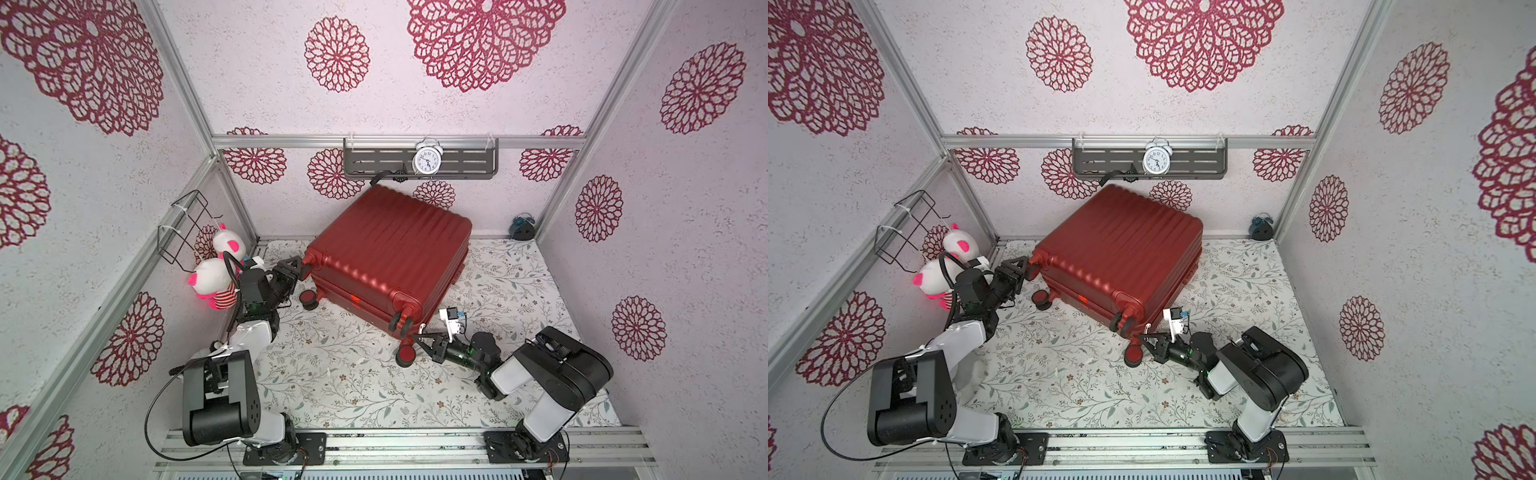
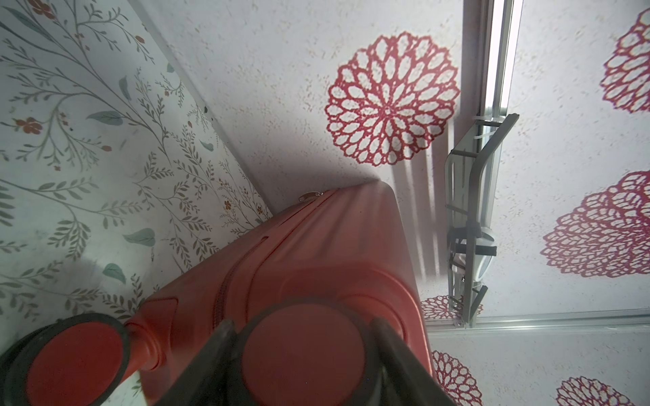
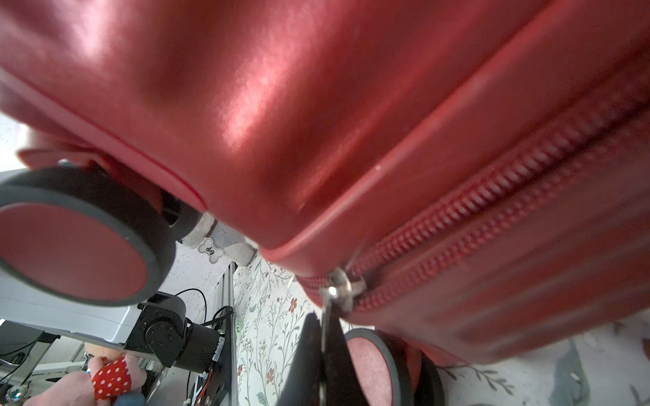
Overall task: Open the suitcase zippers
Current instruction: Adjust the suitcase at the center of the board.
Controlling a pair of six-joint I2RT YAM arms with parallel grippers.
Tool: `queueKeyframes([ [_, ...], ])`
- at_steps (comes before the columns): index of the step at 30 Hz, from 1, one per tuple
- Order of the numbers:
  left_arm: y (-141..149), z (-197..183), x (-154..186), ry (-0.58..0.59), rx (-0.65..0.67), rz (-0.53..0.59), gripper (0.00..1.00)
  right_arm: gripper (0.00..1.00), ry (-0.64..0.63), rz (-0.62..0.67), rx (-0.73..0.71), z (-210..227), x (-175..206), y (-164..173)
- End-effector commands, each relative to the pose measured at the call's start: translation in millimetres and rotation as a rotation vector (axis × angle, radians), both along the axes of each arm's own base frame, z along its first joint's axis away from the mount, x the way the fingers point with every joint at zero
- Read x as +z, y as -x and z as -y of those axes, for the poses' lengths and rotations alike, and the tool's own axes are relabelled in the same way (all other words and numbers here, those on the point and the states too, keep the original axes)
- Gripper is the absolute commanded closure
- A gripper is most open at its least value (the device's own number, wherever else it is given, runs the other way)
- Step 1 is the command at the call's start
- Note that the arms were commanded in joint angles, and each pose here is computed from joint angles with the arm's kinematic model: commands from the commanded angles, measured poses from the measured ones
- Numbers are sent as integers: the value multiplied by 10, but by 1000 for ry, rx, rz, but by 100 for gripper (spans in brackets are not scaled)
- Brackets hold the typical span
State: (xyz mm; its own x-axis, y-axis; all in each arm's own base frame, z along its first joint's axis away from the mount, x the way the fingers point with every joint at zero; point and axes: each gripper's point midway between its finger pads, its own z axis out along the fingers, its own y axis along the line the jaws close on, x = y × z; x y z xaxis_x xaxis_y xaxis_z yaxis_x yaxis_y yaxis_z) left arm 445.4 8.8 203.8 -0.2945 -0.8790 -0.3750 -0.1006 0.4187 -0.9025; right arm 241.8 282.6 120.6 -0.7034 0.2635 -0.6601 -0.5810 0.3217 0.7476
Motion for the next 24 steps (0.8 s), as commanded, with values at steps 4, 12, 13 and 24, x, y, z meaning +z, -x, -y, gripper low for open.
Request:
queueKeyframes([
  [4,167,387,-142,-2,-107,-52,66,100,-83,139,205,-330,311,392],
  [12,166,406,-179,-7,-96,-66,67,100,-32,263,273,-422,198,706],
  [13,164,413,-181,-9,-96,-67,67,100,-17,284,267,-409,168,720],
  [24,147,482,-179,-31,-101,-76,67,100,126,327,312,-580,-33,687],
])
